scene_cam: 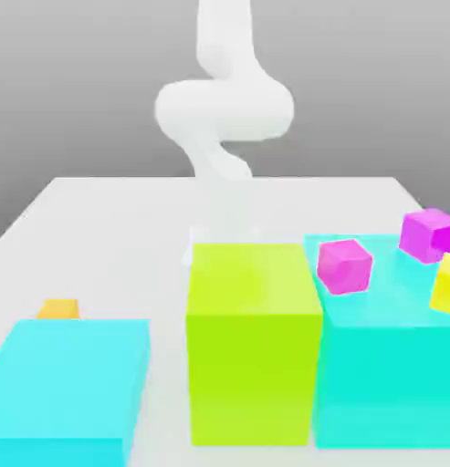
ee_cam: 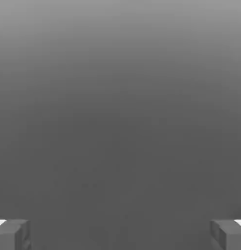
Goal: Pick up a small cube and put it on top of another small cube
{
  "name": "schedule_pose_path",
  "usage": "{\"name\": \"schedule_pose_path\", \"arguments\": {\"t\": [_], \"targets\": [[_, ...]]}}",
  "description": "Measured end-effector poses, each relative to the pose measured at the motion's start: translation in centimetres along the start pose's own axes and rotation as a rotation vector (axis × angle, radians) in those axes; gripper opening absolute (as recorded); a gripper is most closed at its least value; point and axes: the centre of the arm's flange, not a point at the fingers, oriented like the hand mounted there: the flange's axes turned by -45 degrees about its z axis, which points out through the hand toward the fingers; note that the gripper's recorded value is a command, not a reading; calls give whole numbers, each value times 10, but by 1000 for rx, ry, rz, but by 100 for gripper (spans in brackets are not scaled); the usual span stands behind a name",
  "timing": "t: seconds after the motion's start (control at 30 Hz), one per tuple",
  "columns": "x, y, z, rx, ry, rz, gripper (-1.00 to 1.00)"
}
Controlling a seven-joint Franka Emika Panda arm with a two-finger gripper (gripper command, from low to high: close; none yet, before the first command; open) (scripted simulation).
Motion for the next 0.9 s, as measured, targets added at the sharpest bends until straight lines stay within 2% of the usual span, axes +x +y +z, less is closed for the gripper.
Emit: {"name": "schedule_pose_path", "arguments": {"t": [0.17,0.33,0.47,0.63,0.9], "targets": [[-57,87,117,-45,-187,-27,0],[-155,164,200,-54,-372,-41,0],[-260,213,243,-33,-525,-42,0],[-392,240,259,21,-693,-30,0],[-452,243,301,30,-722,-31,0]]}}
